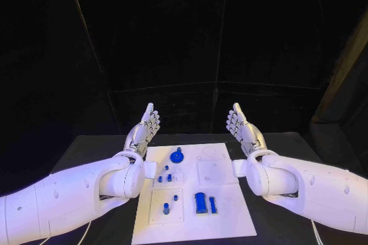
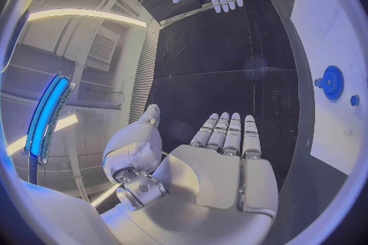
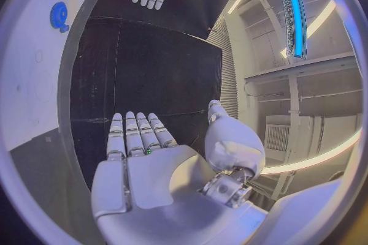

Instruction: Assemble the parts on the task board

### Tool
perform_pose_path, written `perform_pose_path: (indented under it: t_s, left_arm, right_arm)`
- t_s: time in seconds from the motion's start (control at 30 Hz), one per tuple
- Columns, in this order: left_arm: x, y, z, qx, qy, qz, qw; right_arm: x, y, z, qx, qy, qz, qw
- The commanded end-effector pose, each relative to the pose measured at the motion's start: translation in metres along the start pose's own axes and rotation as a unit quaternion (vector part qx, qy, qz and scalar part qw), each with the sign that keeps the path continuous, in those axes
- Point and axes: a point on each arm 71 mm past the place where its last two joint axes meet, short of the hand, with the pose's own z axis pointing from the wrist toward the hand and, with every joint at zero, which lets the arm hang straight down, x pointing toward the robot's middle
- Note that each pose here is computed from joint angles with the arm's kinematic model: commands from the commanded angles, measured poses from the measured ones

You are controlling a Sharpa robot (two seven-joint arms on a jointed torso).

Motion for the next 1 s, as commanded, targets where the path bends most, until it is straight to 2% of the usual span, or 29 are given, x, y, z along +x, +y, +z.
perform_pose_path:
  t_s: [0.03,1.0]
  left_arm:
    - [-0.0039,-0.0038,-0.0023,0.012,-0.043,0.029,0.999]
    - [-0.0039,-0.0039,-0.0024,0.011,-0.044,0.029,0.999]
  right_arm:
    - [-0.0025,0.0022,0.0000,-0.007,-0.022,-0.001,1.000]
    - [-0.0025,0.0022,0.0000,-0.007,-0.022,-0.001,1.000]
